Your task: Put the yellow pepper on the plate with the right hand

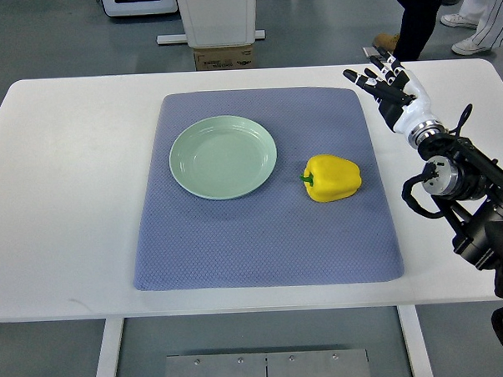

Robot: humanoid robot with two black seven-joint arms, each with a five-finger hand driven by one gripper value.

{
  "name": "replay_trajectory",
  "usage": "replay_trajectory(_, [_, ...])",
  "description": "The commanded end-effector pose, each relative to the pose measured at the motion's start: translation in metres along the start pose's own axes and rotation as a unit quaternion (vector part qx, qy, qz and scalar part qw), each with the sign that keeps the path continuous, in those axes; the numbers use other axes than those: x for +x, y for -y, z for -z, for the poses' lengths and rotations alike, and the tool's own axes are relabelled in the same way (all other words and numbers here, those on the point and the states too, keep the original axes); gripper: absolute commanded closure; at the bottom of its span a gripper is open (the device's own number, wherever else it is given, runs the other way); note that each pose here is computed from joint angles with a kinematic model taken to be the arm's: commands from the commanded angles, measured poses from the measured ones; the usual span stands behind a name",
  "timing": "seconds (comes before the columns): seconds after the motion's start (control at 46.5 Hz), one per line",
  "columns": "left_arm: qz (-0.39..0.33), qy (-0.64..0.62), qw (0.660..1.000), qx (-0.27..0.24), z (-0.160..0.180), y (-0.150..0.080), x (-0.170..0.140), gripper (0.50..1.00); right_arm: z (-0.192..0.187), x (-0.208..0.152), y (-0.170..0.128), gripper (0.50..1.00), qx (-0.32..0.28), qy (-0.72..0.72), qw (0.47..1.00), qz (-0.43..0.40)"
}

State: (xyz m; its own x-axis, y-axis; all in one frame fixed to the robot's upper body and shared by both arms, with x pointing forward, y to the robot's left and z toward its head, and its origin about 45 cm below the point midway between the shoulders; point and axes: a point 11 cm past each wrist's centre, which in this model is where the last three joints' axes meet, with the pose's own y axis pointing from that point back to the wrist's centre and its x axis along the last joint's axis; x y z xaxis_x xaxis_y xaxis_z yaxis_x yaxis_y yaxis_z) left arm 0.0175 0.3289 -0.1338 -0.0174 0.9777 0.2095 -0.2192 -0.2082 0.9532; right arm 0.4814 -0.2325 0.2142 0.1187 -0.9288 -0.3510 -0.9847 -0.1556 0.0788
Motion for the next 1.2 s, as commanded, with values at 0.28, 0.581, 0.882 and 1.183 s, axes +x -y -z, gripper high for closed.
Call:
replay_trajectory(0.28, [0.000,0.000,1.000,-0.001,-0.0007,0.0001,-0.0001,0.500,-0.0002,-0.0023,0.0007,0.500,0.000,-0.003,1.000,0.003])
replay_trajectory(0.581, [0.000,0.000,1.000,0.002,0.0021,-0.0003,-0.0001,0.500,0.0052,0.0047,0.0001,0.500,0.003,-0.009,1.000,-0.001])
replay_trajectory(0.882, [-0.001,0.000,1.000,0.002,0.0022,-0.0003,0.0005,0.500,0.0039,0.0035,0.0001,0.500,0.001,-0.010,1.000,0.000])
replay_trajectory(1.183, [-0.001,0.000,1.000,0.002,0.0020,-0.0003,0.0005,0.500,0.0046,0.0031,0.0004,0.500,0.002,-0.010,1.000,0.001])
